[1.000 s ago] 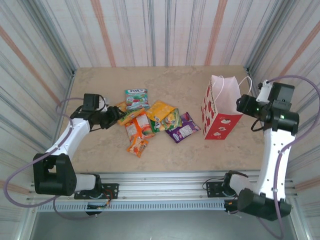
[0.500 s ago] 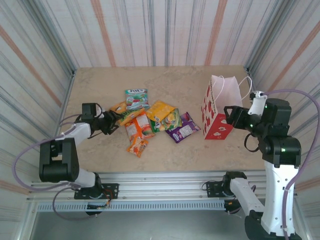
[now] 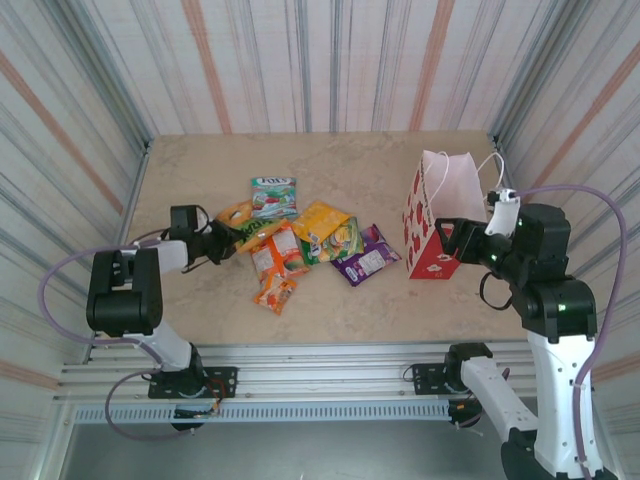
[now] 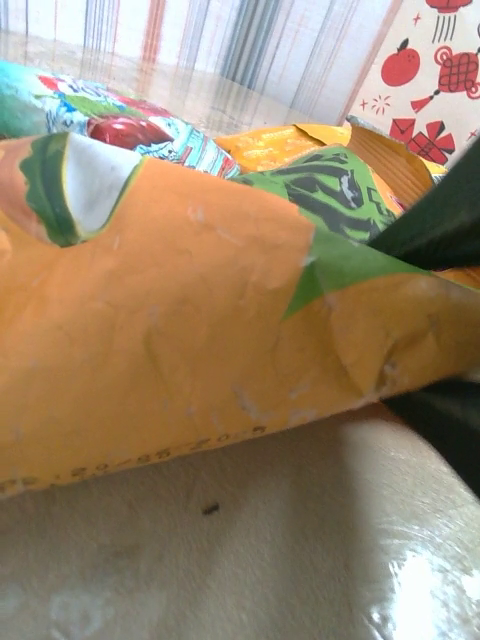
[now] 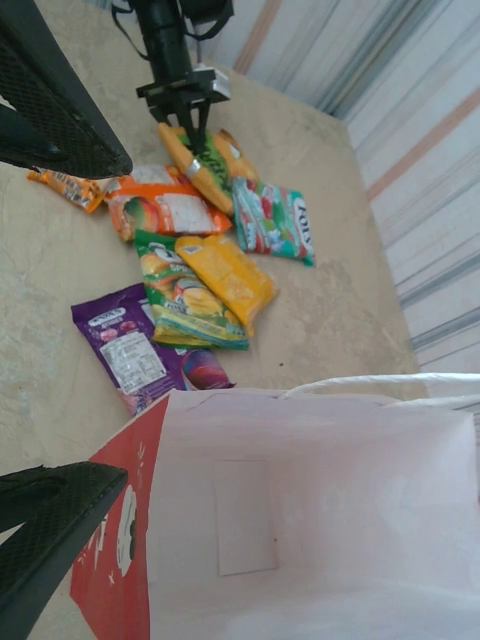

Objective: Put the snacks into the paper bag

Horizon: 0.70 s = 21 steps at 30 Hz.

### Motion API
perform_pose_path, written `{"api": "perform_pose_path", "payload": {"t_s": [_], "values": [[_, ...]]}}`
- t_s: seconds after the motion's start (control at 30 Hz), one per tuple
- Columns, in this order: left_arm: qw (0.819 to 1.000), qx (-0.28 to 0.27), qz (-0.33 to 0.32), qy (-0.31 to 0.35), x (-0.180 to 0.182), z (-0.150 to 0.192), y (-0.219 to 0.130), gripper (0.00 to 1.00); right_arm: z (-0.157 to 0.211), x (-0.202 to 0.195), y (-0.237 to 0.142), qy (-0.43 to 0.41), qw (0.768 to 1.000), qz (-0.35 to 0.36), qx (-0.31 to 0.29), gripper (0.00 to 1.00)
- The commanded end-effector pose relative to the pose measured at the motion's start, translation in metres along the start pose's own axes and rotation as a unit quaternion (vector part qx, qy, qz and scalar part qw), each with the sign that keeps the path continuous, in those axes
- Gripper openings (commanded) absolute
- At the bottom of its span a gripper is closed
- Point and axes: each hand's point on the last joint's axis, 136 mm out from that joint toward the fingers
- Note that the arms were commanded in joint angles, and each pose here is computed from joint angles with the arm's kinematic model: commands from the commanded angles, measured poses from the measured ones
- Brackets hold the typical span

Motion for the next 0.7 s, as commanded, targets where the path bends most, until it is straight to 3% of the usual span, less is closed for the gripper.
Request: {"api": "perform_pose_path", "payload": {"t_s": [0.0, 0.4, 0.67], "values": [[0.999, -0.010, 0.022, 0.023, -0.020, -0.003, -0.008, 0.22, -0.003, 0.005, -0.006, 0.004, 1.000, -0.009, -0.016, 0.74], [0.993, -0.034, 0.046, 0.108, -0.059, 0.027, -0.068, 0.01, -0.024, 0.036, -0.020, -0.034, 0.994, -0.086, -0.063, 0.73], [0.980, -0.007, 0.085, 0.182, -0.097, 0.059, -0.102, 0.00, -0.038, 0.049, -0.028, -0.070, 0.988, -0.112, -0.077, 0.72]]}}
Point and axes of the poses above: each hand's point on the last joint's axis, 136 mm out from that joint toward the fingers, its own y axis out along the fingers, its own x axis along the line the jaws close on, z = x × y, and after that the axes turned 15 degrees about -y, right-handed
